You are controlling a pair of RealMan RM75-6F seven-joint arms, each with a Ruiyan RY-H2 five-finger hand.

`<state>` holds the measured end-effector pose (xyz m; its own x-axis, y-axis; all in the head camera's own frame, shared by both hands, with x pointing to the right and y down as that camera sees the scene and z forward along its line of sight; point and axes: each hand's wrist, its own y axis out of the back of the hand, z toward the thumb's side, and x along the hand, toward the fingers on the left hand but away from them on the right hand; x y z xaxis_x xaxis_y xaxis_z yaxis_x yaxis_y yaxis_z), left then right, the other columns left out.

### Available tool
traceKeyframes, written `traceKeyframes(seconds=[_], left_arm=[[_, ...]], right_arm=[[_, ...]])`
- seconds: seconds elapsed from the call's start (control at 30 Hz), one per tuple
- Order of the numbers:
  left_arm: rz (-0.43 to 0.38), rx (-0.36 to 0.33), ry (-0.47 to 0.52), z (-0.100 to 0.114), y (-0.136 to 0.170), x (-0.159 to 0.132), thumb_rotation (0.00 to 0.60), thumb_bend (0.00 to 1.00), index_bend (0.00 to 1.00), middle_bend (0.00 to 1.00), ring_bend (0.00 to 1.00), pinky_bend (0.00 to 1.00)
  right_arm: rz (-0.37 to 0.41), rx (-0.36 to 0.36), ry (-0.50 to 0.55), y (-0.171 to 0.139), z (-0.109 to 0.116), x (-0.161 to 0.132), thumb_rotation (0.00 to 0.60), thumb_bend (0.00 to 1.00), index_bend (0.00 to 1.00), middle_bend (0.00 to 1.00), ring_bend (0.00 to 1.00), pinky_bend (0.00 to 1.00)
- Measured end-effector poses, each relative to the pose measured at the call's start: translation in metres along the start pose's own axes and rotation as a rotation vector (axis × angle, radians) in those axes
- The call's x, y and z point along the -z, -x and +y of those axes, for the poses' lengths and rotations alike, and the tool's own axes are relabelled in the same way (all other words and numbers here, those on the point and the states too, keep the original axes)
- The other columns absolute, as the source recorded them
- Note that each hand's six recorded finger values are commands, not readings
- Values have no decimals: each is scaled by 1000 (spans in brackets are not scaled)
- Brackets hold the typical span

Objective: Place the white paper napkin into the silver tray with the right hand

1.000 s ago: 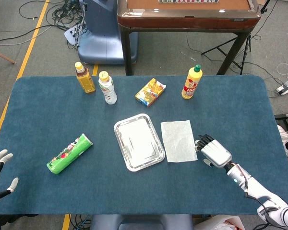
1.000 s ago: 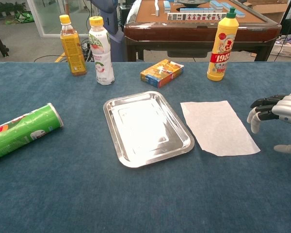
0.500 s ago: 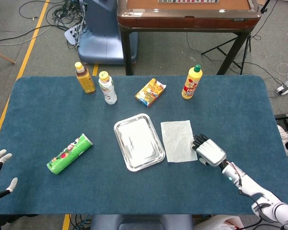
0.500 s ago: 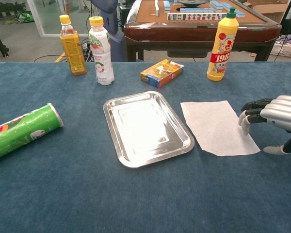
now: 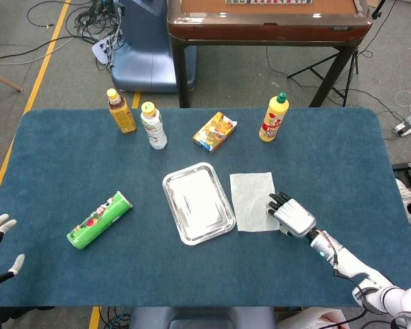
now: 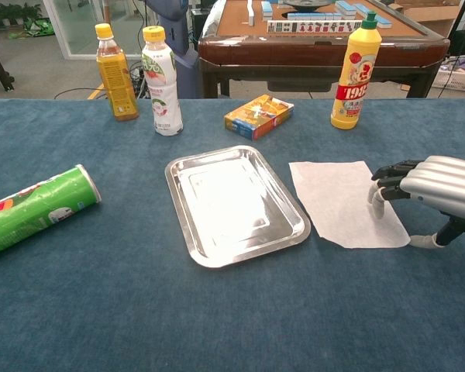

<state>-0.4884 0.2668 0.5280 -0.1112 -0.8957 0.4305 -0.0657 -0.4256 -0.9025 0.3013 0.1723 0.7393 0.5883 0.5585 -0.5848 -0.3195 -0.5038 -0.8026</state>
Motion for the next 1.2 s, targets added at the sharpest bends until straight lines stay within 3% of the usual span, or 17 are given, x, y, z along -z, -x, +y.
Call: traceKeyframes(seconds=[0.4, 0.9, 1.07, 1.2], left_arm=[[-1, -1, -1, 0, -2, 0, 600, 274, 195, 122, 107, 0], [-4, -3, -6, 2, -2, -1, 600, 274, 195, 122, 107, 0], [-3, -6, -8, 3, 0, -1, 600, 274, 195, 122, 107, 0], [-4, -11, -9, 5, 1, -1, 600, 274, 195, 122, 107, 0]], right_arm=[[7, 39, 29, 9, 5, -4, 600, 409, 449, 304, 164, 202], [-5, 131, 65, 14, 21, 2, 600, 440, 660, 459, 281, 246], [-22, 201, 77, 16, 38, 10, 600, 440, 667, 464, 292, 252], [-27, 291, 88, 23, 67, 17, 600, 440, 668, 464, 295, 255]])
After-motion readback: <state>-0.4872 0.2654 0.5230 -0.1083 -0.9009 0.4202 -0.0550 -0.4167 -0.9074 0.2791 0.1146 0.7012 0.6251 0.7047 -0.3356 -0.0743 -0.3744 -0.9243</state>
